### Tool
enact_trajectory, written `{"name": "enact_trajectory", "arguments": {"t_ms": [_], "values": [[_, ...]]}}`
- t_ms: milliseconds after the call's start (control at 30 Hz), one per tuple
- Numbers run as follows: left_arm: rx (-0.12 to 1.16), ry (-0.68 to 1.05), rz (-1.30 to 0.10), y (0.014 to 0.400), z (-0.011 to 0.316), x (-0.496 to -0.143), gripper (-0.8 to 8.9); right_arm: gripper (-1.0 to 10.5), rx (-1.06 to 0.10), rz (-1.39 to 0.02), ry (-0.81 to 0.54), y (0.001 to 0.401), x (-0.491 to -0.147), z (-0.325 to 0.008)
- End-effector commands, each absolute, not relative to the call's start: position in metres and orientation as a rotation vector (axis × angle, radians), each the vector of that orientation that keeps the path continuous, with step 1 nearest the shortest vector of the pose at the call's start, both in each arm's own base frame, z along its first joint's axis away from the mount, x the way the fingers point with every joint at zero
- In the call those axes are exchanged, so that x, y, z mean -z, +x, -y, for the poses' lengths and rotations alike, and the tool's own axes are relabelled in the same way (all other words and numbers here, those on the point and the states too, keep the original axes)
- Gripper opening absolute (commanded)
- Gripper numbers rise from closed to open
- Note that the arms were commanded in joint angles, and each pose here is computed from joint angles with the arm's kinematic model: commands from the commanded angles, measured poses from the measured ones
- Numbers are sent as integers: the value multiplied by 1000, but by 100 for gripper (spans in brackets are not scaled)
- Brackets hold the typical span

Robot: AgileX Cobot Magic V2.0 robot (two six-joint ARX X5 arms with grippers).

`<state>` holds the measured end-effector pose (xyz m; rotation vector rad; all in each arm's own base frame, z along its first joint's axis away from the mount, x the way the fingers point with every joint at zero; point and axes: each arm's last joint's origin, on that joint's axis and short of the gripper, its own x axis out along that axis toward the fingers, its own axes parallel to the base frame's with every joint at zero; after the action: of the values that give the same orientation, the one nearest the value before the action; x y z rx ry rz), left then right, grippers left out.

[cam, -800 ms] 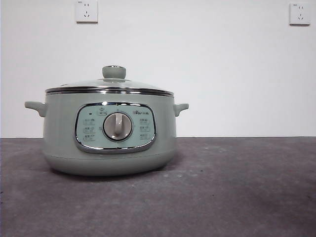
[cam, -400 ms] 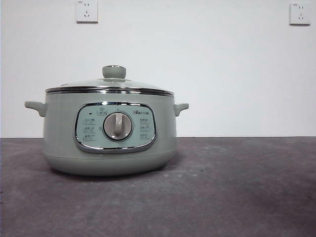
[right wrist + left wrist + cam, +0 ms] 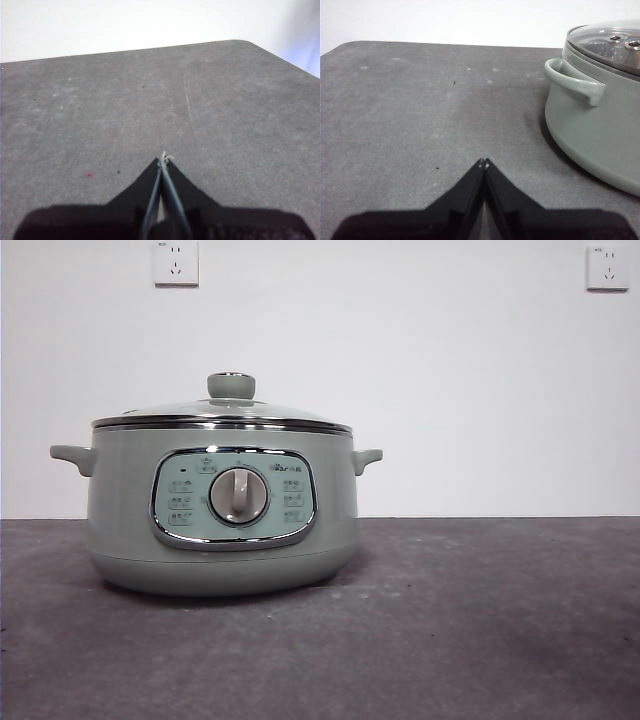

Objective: Pick up the corn,open the lid,put the corn in the pot,close the lid

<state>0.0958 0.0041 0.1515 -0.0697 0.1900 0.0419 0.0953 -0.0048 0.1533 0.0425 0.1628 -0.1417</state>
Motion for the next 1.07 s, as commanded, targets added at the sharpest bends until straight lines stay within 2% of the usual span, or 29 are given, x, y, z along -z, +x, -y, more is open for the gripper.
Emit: {"name": "enact_trajectory", "arguments": {"t_ms": [33,1067], "values": [[-49,-76,-191,96,-5,-149,-3,1,140,-170,42,96,-151,5],[-49,-75,-191,96,-5,-149,-3,1,140,-170,42,96,-151,5]]}}
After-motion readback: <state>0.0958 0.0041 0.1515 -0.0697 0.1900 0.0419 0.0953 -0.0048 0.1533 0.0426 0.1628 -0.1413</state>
